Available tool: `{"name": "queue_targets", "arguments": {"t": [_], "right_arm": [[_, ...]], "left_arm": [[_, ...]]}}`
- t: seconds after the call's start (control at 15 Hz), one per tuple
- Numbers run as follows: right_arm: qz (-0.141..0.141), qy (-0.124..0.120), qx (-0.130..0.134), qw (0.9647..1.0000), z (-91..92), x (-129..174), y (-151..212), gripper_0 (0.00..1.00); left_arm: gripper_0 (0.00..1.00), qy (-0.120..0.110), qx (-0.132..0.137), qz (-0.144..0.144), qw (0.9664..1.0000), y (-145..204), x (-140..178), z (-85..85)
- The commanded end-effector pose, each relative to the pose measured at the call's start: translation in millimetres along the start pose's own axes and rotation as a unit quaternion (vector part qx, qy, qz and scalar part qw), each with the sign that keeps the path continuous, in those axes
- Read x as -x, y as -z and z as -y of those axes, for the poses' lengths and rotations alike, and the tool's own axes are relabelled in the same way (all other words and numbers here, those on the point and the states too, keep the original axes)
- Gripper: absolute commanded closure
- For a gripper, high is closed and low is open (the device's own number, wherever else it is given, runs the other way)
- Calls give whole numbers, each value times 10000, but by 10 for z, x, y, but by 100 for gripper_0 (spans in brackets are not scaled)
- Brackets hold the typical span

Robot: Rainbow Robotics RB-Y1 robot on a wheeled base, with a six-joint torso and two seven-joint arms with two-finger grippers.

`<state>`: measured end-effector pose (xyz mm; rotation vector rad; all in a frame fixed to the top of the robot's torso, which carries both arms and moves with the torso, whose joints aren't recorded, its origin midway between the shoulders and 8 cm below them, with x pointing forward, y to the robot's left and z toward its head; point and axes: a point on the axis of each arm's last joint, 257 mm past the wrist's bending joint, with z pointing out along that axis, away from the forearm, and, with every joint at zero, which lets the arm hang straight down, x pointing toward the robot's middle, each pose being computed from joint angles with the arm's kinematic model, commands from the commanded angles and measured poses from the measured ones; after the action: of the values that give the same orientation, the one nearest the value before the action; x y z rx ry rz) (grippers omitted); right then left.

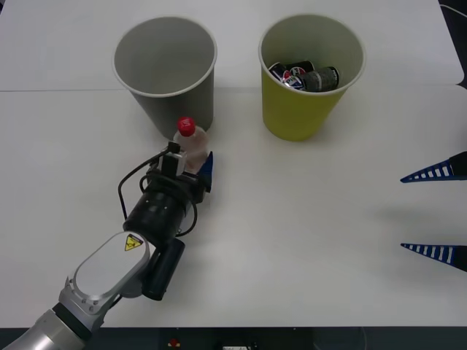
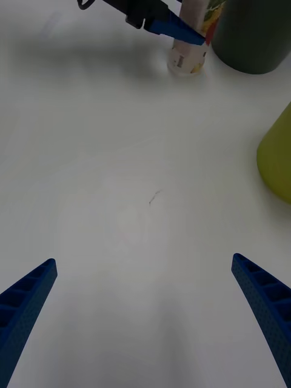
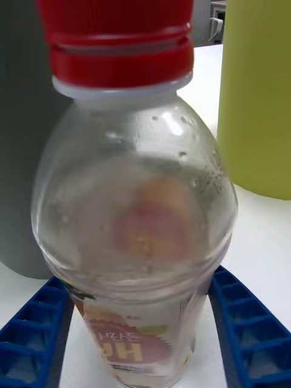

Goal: Put the can into the green bin and the plastic bottle into the gray bin

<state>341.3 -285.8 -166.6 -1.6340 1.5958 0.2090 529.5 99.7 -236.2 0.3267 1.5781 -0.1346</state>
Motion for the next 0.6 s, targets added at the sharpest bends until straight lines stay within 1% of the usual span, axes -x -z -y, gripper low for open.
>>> {"name": "queue_targets", "arguments": {"t": [0.07, 0.2, 0.27, 0.4, 0.47, 0.6], "right_arm": [[0, 0, 0, 10000, 0, 0, 0, 0], [0, 0, 0, 10000, 0, 0, 0, 0], [0, 0, 0, 10000, 0, 0, 0, 0], [0, 0, 0, 10000, 0, 0, 0, 0], [0, 0, 0, 10000, 0, 0, 0, 0], [0, 0, 0, 10000, 0, 0, 0, 0]], "left_arm": [[100, -21, -4, 11, 10000, 0, 9, 1], [100, -31, -16, 1, 10000, 2, -1, 1], [100, -73, -57, -7, 10000, 10, -10, -3], [100, -144, -216, -50, 9997, 30, -48, 3], [100, -201, -339, -73, 9992, 73, -68, -2], [100, -213, -554, -83, 9982, 219, -63, 8]]}}
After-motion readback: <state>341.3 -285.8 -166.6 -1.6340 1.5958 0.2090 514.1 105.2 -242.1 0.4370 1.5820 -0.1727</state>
